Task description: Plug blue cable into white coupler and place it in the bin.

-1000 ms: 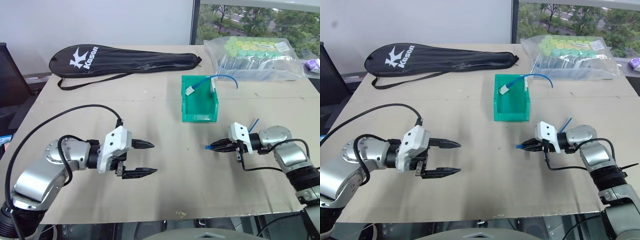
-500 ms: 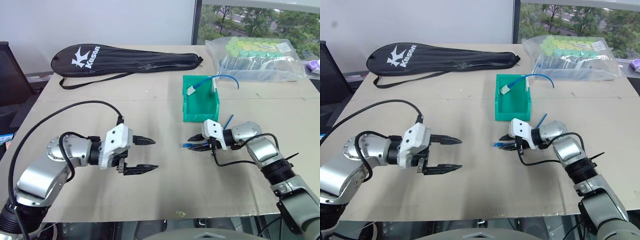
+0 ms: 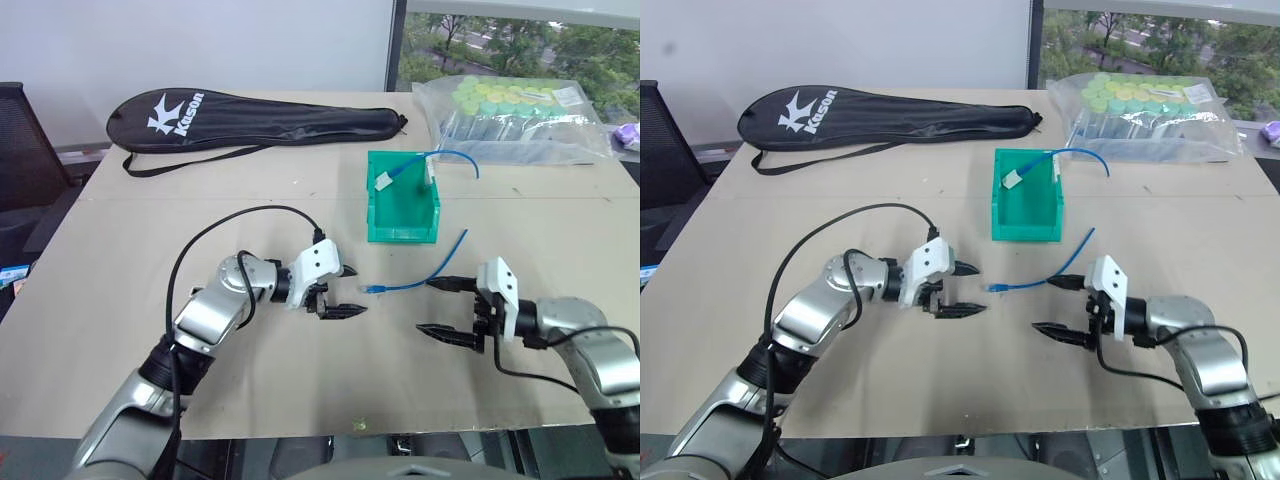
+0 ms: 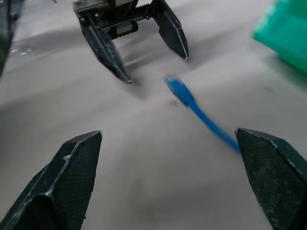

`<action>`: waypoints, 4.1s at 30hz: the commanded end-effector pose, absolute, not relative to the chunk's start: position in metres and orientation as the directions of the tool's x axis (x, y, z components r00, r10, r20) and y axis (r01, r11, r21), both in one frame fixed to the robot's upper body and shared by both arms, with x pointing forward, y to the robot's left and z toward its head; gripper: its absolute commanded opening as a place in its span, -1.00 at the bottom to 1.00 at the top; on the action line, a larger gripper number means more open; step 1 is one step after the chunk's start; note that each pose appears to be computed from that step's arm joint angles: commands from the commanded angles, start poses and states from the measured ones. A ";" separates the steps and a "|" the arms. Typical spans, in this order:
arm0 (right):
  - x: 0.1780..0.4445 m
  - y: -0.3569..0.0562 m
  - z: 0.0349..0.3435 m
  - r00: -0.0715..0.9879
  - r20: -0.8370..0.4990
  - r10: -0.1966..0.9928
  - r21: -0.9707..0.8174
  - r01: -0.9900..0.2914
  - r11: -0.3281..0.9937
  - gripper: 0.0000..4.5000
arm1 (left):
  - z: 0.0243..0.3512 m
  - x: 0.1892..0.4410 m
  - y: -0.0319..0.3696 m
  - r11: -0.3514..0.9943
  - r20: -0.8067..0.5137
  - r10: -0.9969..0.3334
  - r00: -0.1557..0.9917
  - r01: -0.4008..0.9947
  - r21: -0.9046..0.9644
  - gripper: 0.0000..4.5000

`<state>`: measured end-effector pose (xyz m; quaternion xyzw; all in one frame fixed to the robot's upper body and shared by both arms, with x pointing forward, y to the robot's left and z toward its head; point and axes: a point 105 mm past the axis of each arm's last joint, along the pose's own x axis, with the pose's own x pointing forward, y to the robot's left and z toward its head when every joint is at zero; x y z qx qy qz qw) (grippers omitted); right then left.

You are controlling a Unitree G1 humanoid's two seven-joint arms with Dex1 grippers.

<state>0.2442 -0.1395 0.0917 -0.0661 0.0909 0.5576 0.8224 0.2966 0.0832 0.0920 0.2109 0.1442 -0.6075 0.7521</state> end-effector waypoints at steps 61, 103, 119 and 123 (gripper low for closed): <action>0.220 -0.094 0.167 0.416 0.326 0.849 0.560 -0.809 0.181 -0.97 | 0.167 0.255 0.038 -0.101 0.063 -0.995 -0.081 0.880 -0.465 -1.00; 0.265 -0.108 0.162 0.479 0.299 0.825 0.446 -0.835 0.323 -1.00 | 0.059 0.193 0.249 0.992 -0.090 0.088 0.992 -0.079 0.096 0.13; 0.264 -0.107 0.161 0.526 0.307 0.793 0.447 -0.815 0.368 -1.00 | 0.052 0.227 0.264 0.984 -0.138 -0.104 0.985 0.123 0.131 0.13; 0.264 -0.108 0.161 0.536 0.306 0.787 0.447 -0.811 0.378 -1.00 | 0.053 0.231 0.263 0.981 -0.133 -0.118 0.984 0.136 0.139 0.13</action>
